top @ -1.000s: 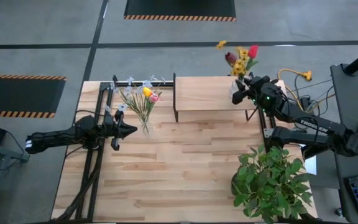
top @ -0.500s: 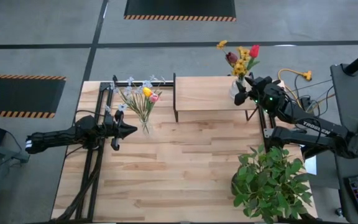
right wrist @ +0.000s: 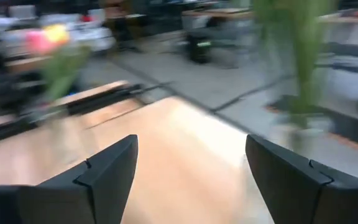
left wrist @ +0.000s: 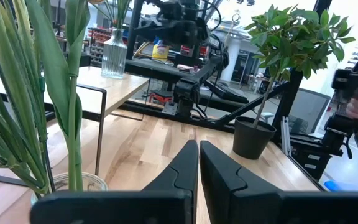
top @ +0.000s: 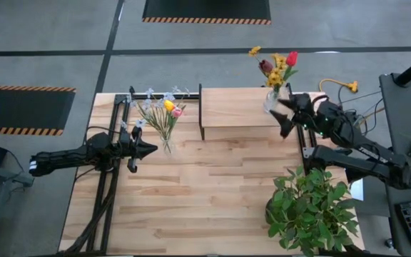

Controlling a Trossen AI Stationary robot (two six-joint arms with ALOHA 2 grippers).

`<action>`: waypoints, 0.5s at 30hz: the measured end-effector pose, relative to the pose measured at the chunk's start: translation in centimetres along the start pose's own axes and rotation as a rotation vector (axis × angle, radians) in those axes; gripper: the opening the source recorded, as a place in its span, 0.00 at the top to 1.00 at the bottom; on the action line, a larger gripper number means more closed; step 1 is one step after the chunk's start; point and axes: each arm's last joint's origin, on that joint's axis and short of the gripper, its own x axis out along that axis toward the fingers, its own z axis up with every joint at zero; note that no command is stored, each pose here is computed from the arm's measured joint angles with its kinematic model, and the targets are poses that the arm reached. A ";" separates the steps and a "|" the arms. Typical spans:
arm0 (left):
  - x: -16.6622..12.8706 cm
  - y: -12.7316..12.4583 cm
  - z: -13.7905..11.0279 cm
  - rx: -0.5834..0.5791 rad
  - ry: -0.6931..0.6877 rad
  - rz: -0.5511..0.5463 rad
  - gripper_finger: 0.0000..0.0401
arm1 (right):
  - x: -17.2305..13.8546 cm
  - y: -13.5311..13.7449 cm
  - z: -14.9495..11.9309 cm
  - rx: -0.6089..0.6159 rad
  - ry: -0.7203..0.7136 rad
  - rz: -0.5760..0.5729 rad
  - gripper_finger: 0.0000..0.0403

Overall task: Pick and place flowers into a vace then onto a shelf
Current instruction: Put the transparent vase with the flowers on the shelf

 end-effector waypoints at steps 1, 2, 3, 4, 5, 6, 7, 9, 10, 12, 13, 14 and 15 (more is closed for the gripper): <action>0.0 0.0 0.0 0.000 0.000 0.000 1.00 | -0.1 0.2 -0.2 0.001 0.010 0.062 0.28; 0.0 0.0 0.0 0.000 0.000 0.000 1.00 | -0.2 0.4 -0.5 0.001 0.016 0.128 0.28; 0.0 0.0 0.0 0.000 0.000 0.000 1.00 | -0.4 0.7 -0.8 0.000 0.017 0.200 0.29; 0.0 0.0 0.0 0.000 0.000 0.000 1.00 | -0.5 0.9 -1.1 0.001 0.013 0.272 0.29; 0.0 0.0 0.0 0.000 0.000 0.000 1.00 | -0.6 1.1 -1.4 0.001 0.001 0.343 0.30; 0.0 0.0 0.0 0.000 0.000 0.000 1.00 | -0.8 1.3 -1.7 0.000 -0.010 0.403 0.31; 0.0 0.0 0.0 0.000 0.001 0.000 1.00 | -0.9 1.5 -2.1 -0.003 -0.018 0.448 0.32; 0.0 0.0 0.0 0.000 0.000 0.000 1.00 | -1.1 1.7 -3.1 -0.008 -0.020 0.489 0.34; 0.0 0.0 0.0 0.000 0.001 0.000 1.00 | -1.1 1.8 -3.7 -0.008 -0.021 0.492 0.35; 0.0 0.0 0.0 0.000 0.000 0.000 1.00 | -1.0 1.9 -5.1 -0.001 -0.033 0.493 0.37; 0.0 0.0 0.0 0.000 0.001 0.000 1.00 | -1.0 2.0 -5.8 0.005 -0.039 0.497 0.38; 0.0 0.0 0.0 0.000 0.000 0.000 1.00 | -0.9 2.1 -6.5 0.007 -0.047 0.507 0.40; 0.0 0.0 0.0 0.000 0.000 0.000 1.00 | -0.9 2.2 -7.2 0.005 -0.053 0.523 0.41</action>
